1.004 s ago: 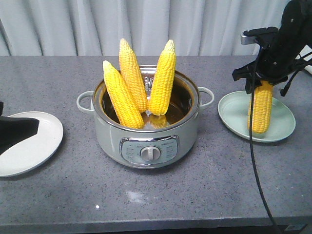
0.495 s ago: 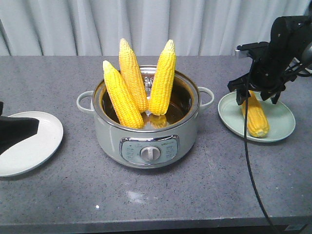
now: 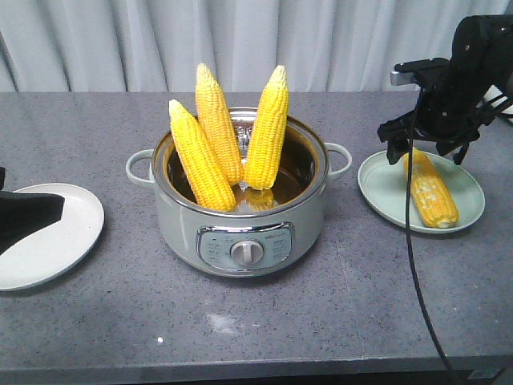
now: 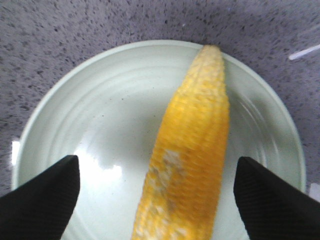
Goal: Distribute corn equally
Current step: 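Lower the cob onto the green plate and open the right gripper, then withdraw the right gripper back from the green plate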
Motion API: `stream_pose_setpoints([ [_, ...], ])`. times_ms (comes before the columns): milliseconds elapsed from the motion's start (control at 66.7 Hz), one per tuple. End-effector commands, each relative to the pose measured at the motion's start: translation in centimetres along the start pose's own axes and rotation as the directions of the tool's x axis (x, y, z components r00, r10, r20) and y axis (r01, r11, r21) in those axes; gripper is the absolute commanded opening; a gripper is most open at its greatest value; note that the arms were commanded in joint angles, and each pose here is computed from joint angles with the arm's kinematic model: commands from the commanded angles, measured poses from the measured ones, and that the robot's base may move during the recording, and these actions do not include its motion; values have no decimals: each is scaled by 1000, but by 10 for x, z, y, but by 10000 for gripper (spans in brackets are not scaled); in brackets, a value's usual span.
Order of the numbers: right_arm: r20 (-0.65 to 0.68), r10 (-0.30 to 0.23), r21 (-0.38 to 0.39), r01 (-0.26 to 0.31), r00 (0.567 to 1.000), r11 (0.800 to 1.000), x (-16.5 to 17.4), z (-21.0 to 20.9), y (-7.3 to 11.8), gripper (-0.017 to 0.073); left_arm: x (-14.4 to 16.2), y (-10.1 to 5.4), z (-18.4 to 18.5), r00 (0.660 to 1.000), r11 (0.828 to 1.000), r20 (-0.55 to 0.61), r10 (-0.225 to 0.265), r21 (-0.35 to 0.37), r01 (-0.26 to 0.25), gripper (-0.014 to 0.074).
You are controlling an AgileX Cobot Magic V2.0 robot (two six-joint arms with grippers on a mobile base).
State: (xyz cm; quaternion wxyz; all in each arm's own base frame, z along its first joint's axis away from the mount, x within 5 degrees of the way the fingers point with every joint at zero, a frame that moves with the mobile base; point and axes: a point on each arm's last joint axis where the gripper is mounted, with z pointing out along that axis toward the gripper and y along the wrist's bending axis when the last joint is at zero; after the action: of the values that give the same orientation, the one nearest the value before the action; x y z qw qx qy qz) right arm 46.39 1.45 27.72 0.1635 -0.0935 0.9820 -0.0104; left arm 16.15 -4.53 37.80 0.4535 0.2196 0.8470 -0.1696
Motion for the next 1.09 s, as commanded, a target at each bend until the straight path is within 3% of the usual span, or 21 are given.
stream_pose_setpoints([
  [0, 90, 22, -24, -20, 996, 1000, 6, -60, 2, 588, -13, -1, -7, 996, 1000, 94, -7, -16, 9, 569],
  [270, 225, 24, -124, 5, 974, 992, 43, -97, 20, 588, -13, -1, -7, 995, 1000, 97, -6, -19, 8, 569],
  [540, 389, -68, -89, 111, 919, 990, 100, -143, 55, 566, -13, -1, -7, 995, 1000, 97, -6, -19, 8, 569],
  [794, 484, -159, -116, 243, 860, 963, 154, -154, 100, 521, -13, -1, -7, 995, 1000, 97, -6, -19, 8, 569],
  [974, 530, -206, -129, 319, 822, 939, 184, -155, 119, 507, -13, -1, -7, 995, 1000, 97, -6, -19, 8, 569],
  [1079, 531, -214, -142, 335, 820, 931, 198, -155, 122, 507, -13, -1, -7, 995, 1000, 96, -6, -18, 8, 569],
])
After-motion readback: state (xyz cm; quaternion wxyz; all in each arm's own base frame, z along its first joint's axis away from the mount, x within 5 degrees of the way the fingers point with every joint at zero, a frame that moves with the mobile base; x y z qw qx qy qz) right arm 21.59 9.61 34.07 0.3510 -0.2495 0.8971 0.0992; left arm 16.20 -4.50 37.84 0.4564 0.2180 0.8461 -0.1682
